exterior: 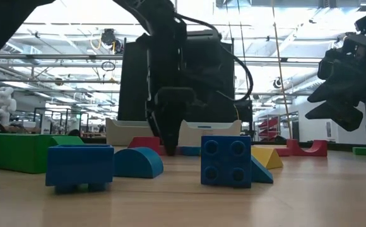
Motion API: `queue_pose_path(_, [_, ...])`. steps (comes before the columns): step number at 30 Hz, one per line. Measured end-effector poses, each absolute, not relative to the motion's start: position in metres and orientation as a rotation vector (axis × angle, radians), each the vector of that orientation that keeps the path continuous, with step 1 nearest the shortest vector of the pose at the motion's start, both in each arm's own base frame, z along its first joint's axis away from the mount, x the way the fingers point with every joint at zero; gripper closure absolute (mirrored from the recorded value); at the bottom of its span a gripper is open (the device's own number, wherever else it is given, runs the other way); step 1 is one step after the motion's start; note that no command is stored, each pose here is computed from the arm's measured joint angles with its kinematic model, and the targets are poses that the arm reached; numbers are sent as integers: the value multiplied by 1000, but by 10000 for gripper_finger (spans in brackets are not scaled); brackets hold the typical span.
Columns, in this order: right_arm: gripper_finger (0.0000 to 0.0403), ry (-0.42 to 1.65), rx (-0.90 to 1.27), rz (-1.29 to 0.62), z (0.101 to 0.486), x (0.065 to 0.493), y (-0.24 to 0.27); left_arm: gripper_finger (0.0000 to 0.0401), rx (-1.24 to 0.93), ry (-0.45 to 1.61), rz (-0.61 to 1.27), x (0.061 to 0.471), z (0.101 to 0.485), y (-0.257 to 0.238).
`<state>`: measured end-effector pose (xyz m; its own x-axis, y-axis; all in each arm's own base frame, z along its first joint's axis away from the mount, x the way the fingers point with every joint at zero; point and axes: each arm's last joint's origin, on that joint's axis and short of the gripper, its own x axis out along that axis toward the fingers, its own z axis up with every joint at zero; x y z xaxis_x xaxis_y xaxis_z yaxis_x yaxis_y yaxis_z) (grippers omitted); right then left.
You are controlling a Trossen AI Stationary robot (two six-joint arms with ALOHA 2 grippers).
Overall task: Sort blocks by size
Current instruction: Put the pink rectangular block into the white bin
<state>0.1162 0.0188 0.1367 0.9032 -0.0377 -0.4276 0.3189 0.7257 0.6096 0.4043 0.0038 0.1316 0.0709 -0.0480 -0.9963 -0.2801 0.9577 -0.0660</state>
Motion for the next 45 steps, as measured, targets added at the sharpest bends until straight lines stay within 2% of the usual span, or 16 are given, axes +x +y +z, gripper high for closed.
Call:
queue_pose_path(3, [209, 406, 737, -203, 137, 116, 19, 204, -252, 1495, 190, 403, 128, 3])
queue_pose_path(7, [209, 409, 736, -205, 136, 116, 19, 311, -239, 1452, 169, 405, 133, 3])
queue_pose_path(8, [209, 410, 737, -205, 136, 116, 19, 318, -241, 1436, 167, 406, 136, 4])
queue_pose_path(13, [209, 410, 740, -206, 136, 116, 19, 318, -227, 1372, 204, 406, 155, 10])
queue_pose_path(18, [209, 410, 742, -207, 136, 116, 19, 318, -195, 1190, 275, 406, 216, 26])
queue_pose_path(25, [209, 410, 745, -220, 136, 117, 19, 318, -74, 870, 533, 408, 271, 102])
queue_pose_path(34, [209, 404, 753, -244, 135, 117, 18, 316, -224, 881, 640, 380, 254, 202])
queue_pose_path(40, [209, 407, 751, -246, 135, 117, 18, 224, -270, 867, 649, 375, 245, 223])
queue_pose_path(45, [209, 405, 748, -250, 135, 117, 18, 200, -253, 873, 606, 379, 242, 220])
